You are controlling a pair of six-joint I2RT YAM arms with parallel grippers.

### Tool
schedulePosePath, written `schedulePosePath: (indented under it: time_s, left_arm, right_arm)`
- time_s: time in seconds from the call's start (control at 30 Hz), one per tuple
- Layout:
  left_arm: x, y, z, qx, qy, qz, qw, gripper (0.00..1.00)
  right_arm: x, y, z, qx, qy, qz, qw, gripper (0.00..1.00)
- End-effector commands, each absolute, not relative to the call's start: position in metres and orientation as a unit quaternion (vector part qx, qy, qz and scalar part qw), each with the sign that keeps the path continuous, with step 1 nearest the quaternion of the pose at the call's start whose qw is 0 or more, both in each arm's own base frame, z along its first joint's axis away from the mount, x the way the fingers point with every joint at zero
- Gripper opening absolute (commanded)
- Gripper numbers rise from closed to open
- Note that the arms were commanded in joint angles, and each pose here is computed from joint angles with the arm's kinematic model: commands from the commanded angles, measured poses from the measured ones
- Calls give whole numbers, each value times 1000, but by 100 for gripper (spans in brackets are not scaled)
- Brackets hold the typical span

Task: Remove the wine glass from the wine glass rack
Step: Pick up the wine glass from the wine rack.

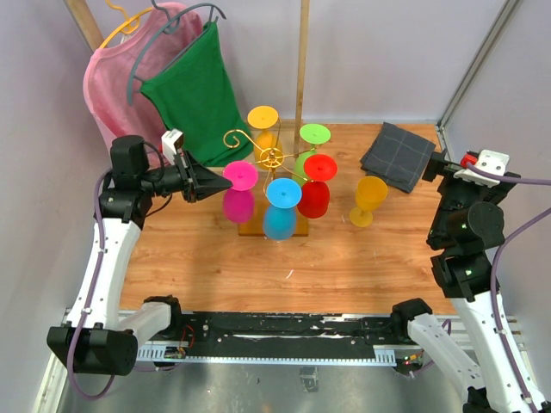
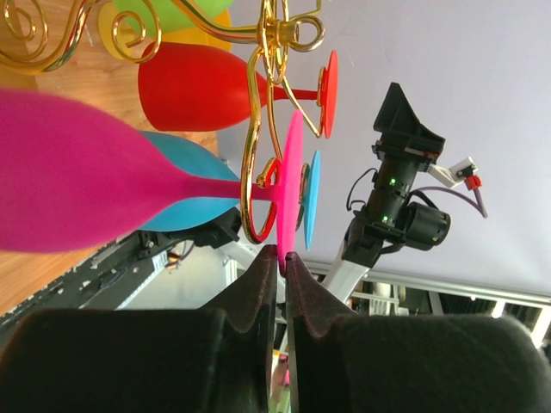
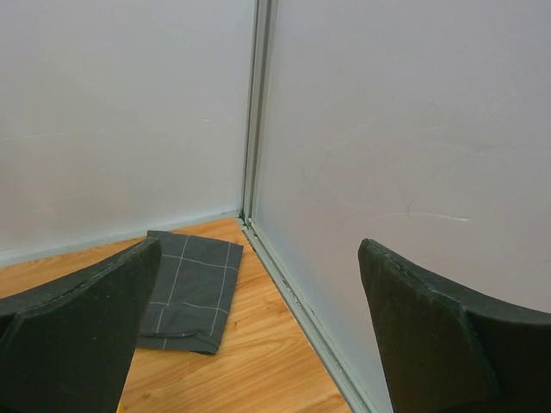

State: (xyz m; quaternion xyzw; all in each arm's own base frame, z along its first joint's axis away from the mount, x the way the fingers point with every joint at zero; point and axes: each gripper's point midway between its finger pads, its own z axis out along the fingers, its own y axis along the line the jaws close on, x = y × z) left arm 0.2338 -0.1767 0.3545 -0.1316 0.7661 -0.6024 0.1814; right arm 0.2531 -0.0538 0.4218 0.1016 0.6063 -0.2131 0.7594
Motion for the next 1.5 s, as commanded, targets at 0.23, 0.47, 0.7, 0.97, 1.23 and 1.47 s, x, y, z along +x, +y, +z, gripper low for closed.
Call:
schedulePosePath:
  time_s: [0.23, 0.47, 0.7, 0.97, 1.23, 1.47]
  left_arm:
    - [232, -179, 358, -124, 766, -605, 178, 0]
    - [231, -180, 373, -111, 761, -611, 187, 0]
    - [231, -179, 378, -107, 760, -611, 192, 0]
    - [230, -180, 377, -109, 760, -613, 185, 0]
    - [231, -173, 372, -120, 757, -618, 178, 0]
    - [232, -169, 372, -124, 753, -621, 177, 0]
  right_arm:
    - [249, -60, 423, 116, 598, -220, 762, 99]
    - [249, -60, 422, 117, 598, -219, 762, 99]
    - [246, -61, 422, 117, 598, -219, 762, 99]
    - [244, -62, 422, 117, 597, -222, 762, 99]
    - [247, -61, 421, 115, 598, -223, 761, 99]
    - [251, -60, 421, 113, 599, -224, 761, 99]
